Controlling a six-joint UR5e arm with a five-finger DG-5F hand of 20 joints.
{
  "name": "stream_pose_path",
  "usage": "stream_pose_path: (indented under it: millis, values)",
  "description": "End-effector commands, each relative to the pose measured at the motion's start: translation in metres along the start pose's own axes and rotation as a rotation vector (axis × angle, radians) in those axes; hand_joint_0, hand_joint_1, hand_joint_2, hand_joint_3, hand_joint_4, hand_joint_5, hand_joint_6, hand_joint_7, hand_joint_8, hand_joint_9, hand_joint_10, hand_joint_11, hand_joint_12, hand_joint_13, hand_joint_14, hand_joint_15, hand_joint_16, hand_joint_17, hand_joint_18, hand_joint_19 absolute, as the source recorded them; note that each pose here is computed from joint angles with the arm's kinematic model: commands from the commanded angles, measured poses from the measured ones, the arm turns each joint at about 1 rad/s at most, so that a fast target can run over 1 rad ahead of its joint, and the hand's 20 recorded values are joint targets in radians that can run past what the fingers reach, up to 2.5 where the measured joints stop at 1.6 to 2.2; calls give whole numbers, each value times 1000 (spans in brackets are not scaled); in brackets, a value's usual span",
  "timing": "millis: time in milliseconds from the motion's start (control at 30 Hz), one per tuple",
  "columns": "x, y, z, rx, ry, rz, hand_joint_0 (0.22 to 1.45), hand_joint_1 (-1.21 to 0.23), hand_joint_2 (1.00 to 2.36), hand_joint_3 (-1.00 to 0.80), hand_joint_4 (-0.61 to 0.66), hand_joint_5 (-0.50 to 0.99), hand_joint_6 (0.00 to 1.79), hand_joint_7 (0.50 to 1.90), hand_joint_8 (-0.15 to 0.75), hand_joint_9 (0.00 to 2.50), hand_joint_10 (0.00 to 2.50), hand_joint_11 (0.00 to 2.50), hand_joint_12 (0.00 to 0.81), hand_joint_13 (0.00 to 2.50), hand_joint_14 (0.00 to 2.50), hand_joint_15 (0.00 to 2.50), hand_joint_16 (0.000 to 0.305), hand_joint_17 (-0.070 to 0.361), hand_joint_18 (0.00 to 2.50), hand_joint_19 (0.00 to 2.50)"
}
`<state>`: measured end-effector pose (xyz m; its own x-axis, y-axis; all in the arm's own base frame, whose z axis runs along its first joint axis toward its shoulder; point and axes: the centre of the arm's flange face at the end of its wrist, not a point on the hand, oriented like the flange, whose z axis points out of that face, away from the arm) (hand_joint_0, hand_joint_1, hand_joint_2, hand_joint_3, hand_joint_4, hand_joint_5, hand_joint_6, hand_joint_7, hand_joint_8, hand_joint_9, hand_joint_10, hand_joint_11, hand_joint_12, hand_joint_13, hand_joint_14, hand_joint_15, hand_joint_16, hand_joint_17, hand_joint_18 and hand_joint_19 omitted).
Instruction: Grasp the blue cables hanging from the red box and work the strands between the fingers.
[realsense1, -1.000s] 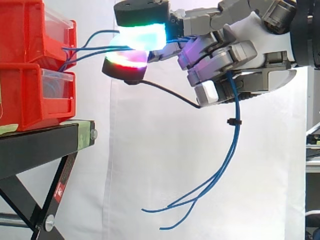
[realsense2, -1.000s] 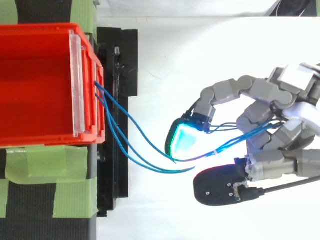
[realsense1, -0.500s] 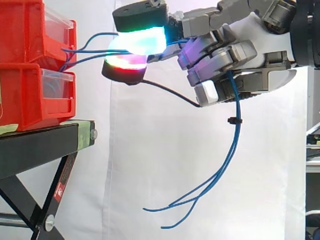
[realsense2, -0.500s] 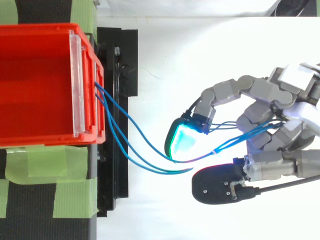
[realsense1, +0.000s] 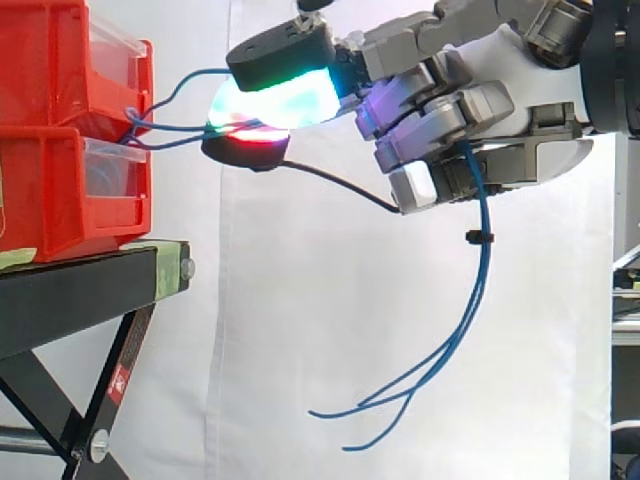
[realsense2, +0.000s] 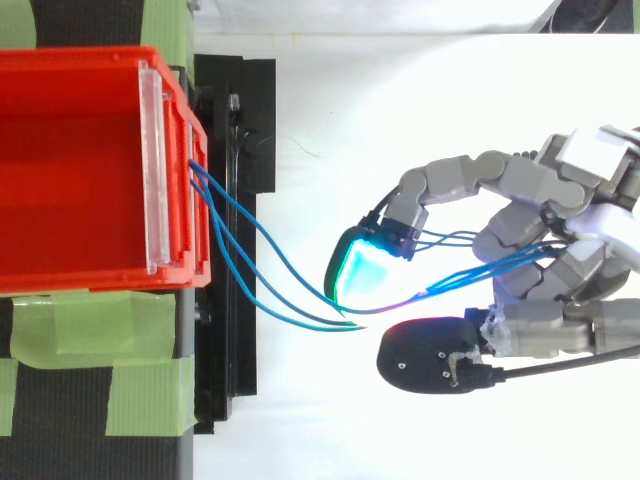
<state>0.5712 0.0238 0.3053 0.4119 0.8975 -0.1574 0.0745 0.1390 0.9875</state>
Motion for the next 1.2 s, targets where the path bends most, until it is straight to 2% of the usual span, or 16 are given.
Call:
stream_pose_path:
  millis: [0,200,333,400,433,467,500,567,667,800,1167]
  values:
    - [0,0,0,-1,1,0,1271,-751,1006,106,141,236,584,1046,492,1274,2500,2461,646,1785,2500,1407,248,186,2421,512]
    - [0,0,0,-1,1,-1,1226,-748,1006,67,168,240,662,1018,492,1274,2500,2461,646,1785,2500,1407,248,186,2421,512]
    - [0,0,0,0,1,-1,1248,-738,1011,-23,152,264,707,1006,492,1274,2500,2461,646,1785,2500,1407,248,186,2421,512]
    - [0,0,0,-1,1,0,1265,-735,1014,-124,147,273,702,1011,492,1274,2500,2461,646,1785,2500,1407,248,186,2421,512]
    - [0,0,0,0,1,-1,1243,-750,1017,-293,151,269,659,1040,492,1274,2500,2461,646,1785,2500,1407,248,186,2421,512]
    - [0,0,0,0,-1,1,1134,-781,1020,-442,172,264,564,1072,492,1274,2500,2461,646,1785,2500,1407,248,186,2421,512]
    - [0,0,0,-1,1,0,1110,-784,1018,-460,174,260,529,1083,492,1274,2500,2461,646,1785,2500,1407,248,186,2421,512]
    - [0,0,0,-1,1,0,935,-807,1012,-706,197,235,386,1132,492,1274,2500,2461,646,1785,2500,1407,248,186,2421,512]
    - [0,0,0,0,1,-1,858,-796,1008,-802,210,232,359,1151,492,1274,2500,2461,646,1785,2500,1407,248,186,2421,512]
    - [0,0,0,0,-1,1,827,-785,1007,-845,215,233,365,1149,492,1274,2500,2461,646,1785,2500,1407,248,186,2421,512]
    - [0,0,0,0,1,-1,785,-726,1000,-1000,233,250,696,1027,492,1274,2500,2461,646,1785,2500,1407,248,186,2421,512]
